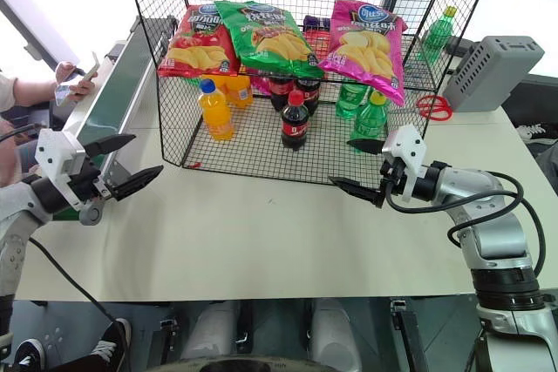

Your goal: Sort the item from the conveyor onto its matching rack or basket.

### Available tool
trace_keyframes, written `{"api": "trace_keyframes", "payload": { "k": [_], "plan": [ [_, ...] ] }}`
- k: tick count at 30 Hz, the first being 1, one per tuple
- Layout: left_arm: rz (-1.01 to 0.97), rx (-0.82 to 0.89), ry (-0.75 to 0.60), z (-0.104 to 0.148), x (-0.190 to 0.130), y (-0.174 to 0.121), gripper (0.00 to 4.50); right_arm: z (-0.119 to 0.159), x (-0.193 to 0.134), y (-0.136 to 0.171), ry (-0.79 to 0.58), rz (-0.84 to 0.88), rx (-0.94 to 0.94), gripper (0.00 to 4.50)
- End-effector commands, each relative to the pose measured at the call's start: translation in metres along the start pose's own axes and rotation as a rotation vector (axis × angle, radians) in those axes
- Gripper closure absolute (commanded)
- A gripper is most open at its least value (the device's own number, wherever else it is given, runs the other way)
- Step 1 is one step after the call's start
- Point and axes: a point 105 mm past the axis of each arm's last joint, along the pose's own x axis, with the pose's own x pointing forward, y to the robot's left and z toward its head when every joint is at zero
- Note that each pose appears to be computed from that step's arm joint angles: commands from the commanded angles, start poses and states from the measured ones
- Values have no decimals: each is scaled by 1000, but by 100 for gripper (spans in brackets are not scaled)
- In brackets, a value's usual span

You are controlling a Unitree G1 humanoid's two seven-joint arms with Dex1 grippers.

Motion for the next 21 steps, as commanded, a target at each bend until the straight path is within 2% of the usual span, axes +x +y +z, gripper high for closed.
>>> {"api": "trace_keyframes", "payload": {
  "k": [1,21],
  "plan": [
    [-12,21,-8,4,-2,-1,0,11,0,-2,-32,0,-35,1],
    [-8,24,-18,2,-3,1,0,6,3,-3,-23,-7,-50,1]
  ]
}}
